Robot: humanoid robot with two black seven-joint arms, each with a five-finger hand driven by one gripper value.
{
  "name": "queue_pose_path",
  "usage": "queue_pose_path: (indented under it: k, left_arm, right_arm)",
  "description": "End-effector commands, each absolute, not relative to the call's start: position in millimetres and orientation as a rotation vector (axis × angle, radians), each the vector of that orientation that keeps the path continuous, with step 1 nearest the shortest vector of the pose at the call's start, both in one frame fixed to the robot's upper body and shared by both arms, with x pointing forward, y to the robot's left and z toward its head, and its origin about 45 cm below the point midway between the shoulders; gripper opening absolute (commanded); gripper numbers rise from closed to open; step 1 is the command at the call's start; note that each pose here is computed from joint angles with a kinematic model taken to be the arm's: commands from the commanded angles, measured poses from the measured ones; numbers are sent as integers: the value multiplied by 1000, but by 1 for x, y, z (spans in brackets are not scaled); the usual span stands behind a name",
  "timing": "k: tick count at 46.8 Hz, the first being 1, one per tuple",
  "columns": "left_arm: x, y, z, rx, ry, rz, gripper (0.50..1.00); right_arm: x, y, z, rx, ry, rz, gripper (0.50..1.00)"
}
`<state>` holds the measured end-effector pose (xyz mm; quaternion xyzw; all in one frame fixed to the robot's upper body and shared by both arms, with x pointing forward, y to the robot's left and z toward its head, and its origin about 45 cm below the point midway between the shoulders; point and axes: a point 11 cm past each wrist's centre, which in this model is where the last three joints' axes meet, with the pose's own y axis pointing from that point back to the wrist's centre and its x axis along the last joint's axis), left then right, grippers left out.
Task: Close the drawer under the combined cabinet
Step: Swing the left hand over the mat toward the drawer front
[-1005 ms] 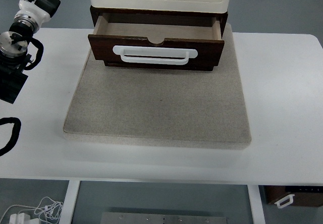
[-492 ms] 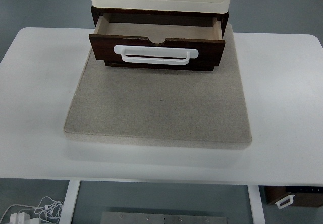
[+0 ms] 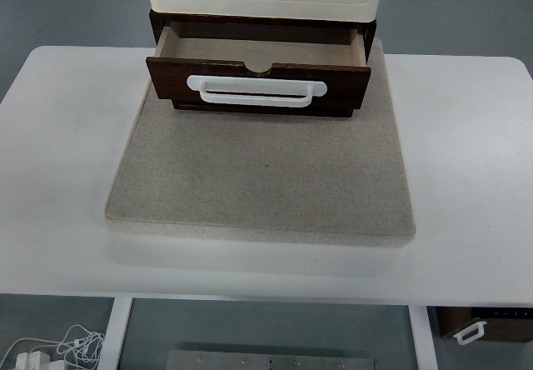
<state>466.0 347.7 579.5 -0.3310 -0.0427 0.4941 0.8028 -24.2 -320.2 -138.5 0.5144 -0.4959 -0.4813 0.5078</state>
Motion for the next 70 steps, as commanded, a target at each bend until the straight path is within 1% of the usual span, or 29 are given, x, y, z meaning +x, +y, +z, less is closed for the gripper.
queue_pose_path:
  k: [1, 13, 18, 24, 27, 33, 41, 48, 54, 62, 70]
  left_arm:
    - [453, 334, 594, -693, -163, 1009, 1000]
    - [420, 279, 615, -604, -348, 866, 1000]
    - [403, 250, 618, -581, -385, 783, 996]
    - [389, 223, 616, -549, -416, 707, 994]
    - [384, 208, 609, -514, -423, 669, 992]
    - [375, 187, 598, -458, -430, 611, 992]
    - [375, 158, 581, -324, -428, 554, 992]
    - [377, 129, 555, -154, -445, 503, 994]
    - [374, 100, 528, -78, -414, 436, 994]
    - [358, 77, 503, 33, -388, 342, 996]
    - [346, 65, 470, 159, -405, 269, 1000]
  right_arm:
    - [-24, -320, -139, 1240, -1195, -1161, 952]
    - [-24, -320, -138, 1239, -1196, -1160, 952]
    - [-24, -320, -138, 1239, -1196, -1160, 952]
    - [-24, -320, -138, 1239, -1196, -1160, 952]
    - [-24, -320, -138, 1239, -1196, -1160, 952]
    - [-24, -320, -138, 1240, -1194, -1159, 952]
    - [-24, -320, -138, 1239, -1196, -1160, 952]
    - [-24, -320, -138, 1239, -1196, -1160, 952]
    - [-24, -320, -138, 1241, -1194, -1160, 952]
    - [-24, -320, -138, 1240, -1194, -1159, 952]
    - [-24, -320, -138, 1239, -1196, -1160, 952]
